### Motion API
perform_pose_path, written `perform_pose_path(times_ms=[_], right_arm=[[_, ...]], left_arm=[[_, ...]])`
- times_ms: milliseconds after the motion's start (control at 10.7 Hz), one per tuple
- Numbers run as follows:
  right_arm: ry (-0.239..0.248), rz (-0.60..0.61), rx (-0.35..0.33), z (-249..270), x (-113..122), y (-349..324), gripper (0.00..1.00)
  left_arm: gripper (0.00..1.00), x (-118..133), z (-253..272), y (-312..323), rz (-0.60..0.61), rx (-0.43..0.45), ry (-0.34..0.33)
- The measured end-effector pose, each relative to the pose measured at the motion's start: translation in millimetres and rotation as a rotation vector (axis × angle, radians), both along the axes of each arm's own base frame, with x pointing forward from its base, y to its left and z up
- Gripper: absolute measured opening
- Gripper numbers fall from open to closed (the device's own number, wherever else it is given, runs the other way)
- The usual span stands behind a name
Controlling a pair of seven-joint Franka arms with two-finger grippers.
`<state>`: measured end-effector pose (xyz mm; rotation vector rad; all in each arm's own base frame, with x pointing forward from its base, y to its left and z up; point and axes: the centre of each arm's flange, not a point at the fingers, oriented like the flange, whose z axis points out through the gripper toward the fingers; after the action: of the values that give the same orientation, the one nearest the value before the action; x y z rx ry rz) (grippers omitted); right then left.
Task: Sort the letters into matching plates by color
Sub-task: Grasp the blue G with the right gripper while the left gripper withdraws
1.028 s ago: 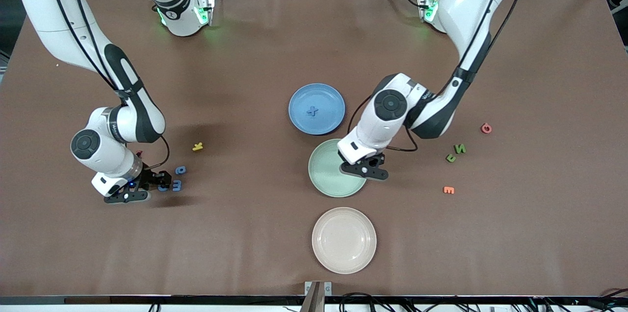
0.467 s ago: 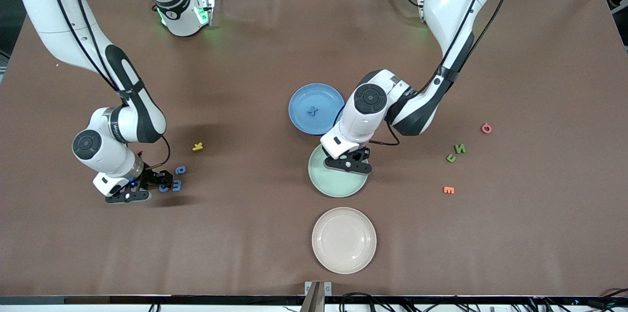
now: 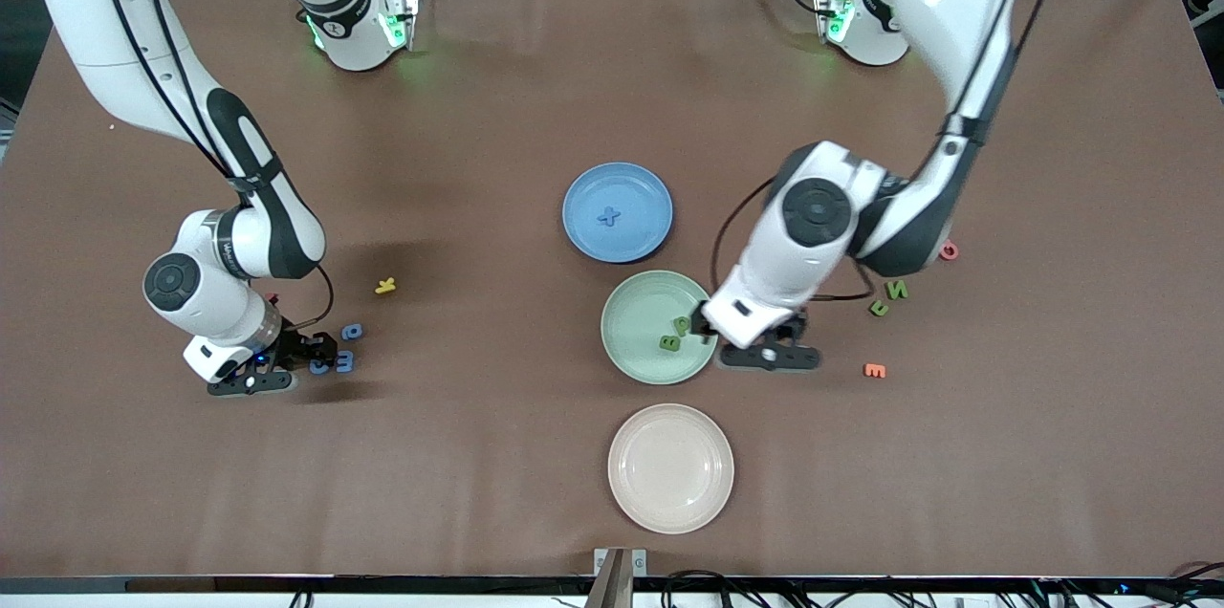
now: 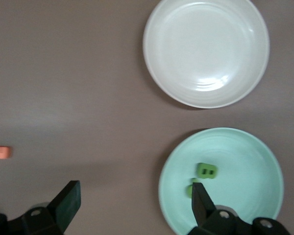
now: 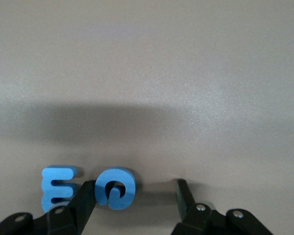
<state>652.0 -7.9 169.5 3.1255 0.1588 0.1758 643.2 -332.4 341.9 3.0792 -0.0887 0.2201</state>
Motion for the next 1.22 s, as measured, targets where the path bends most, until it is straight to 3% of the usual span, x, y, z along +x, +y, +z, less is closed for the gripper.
perform_pose_path(times_ms=[280,561,841,1028,1215], right_arm=[[-0.006,0.004,0.0,0,1,3,0.76],[-0.007,0.007,0.0,0,1,4,0.73],[-0.015,0.009,-0.001,3,2,5,0.56],[-0.019,0.01,-0.001,4,3,5,0.46],[-0.02,0.01,-0.001,5,3,5,0.44]], left_arm=[[1.0,20,22,81,-0.084,0.072,0.039],[1.0,15,-2,122,-0.09,0.099,0.101],[1.0,3,-40,141,-0.12,0.098,0.11],[1.0,-2,-65,179,-0.24,0.099,0.093],[1.0,-11,-79,204,-0.371,0.111,0.109]])
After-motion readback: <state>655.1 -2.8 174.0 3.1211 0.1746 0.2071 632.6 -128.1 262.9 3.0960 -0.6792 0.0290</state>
